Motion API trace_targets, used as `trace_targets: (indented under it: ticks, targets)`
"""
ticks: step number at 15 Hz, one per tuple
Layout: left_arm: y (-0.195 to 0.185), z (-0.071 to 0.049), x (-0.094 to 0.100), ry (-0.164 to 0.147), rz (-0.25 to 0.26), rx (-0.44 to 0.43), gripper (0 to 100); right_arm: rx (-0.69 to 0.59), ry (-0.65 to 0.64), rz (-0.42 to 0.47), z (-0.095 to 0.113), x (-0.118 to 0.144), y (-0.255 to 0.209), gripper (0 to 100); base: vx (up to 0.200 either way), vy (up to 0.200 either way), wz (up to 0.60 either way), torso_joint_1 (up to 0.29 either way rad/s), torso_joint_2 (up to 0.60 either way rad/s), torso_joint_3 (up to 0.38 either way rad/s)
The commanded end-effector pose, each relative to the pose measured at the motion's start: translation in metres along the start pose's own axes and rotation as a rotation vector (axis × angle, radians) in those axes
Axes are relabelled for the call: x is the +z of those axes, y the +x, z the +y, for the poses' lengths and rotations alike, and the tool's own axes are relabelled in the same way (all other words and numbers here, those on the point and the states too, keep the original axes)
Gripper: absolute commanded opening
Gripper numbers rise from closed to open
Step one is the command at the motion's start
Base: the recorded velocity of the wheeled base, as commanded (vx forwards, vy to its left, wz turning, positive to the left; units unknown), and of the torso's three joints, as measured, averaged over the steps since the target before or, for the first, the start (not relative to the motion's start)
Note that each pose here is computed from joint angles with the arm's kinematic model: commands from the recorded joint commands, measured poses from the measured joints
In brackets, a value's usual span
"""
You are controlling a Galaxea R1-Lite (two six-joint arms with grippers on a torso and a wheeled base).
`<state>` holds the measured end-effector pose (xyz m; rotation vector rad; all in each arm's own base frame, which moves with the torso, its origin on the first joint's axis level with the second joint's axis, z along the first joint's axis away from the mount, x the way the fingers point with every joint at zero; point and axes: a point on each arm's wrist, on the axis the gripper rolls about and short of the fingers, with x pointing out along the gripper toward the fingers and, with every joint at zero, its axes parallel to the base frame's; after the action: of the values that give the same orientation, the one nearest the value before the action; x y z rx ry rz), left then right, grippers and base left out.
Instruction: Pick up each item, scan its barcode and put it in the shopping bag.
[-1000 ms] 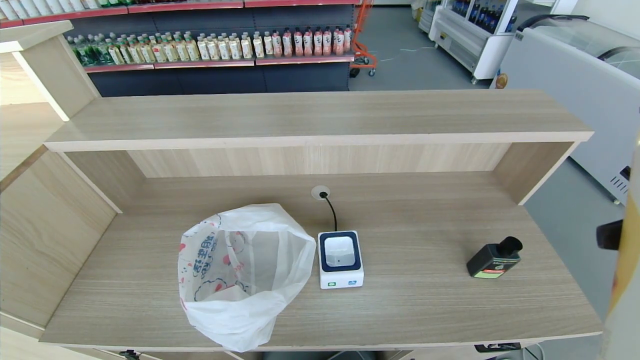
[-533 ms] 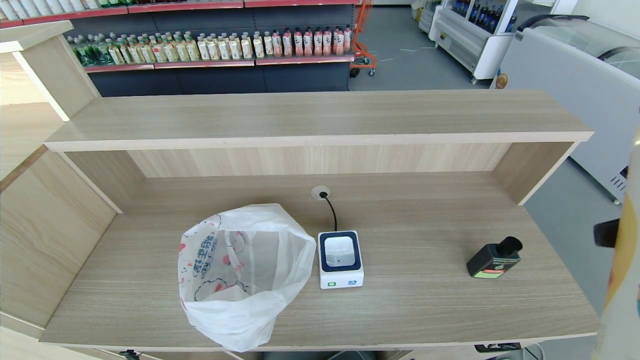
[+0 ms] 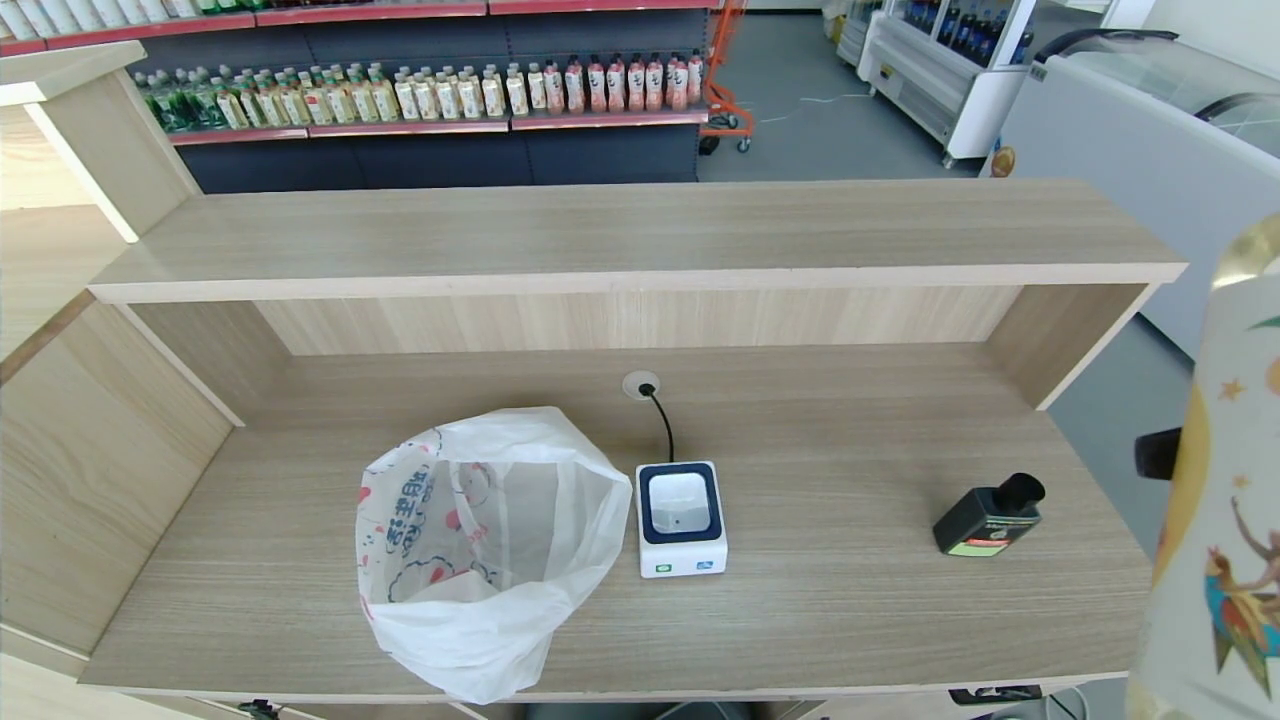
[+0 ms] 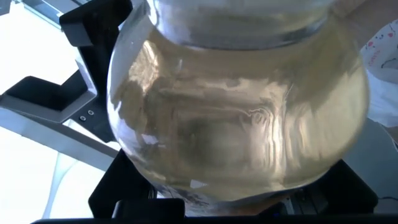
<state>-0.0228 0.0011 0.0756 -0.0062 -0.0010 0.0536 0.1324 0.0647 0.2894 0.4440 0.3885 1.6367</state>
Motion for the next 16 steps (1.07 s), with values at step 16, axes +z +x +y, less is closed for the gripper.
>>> trace_targets:
  ticks: [16]
  targets:
    - [0.000,0.000,0.000,0.000,-0.001,0.000,100,-1.266,-0.527,0.222,-0.106,-0.013,-0.003,0,0.000,0.000,0.00,0.000,0.00,0.000]
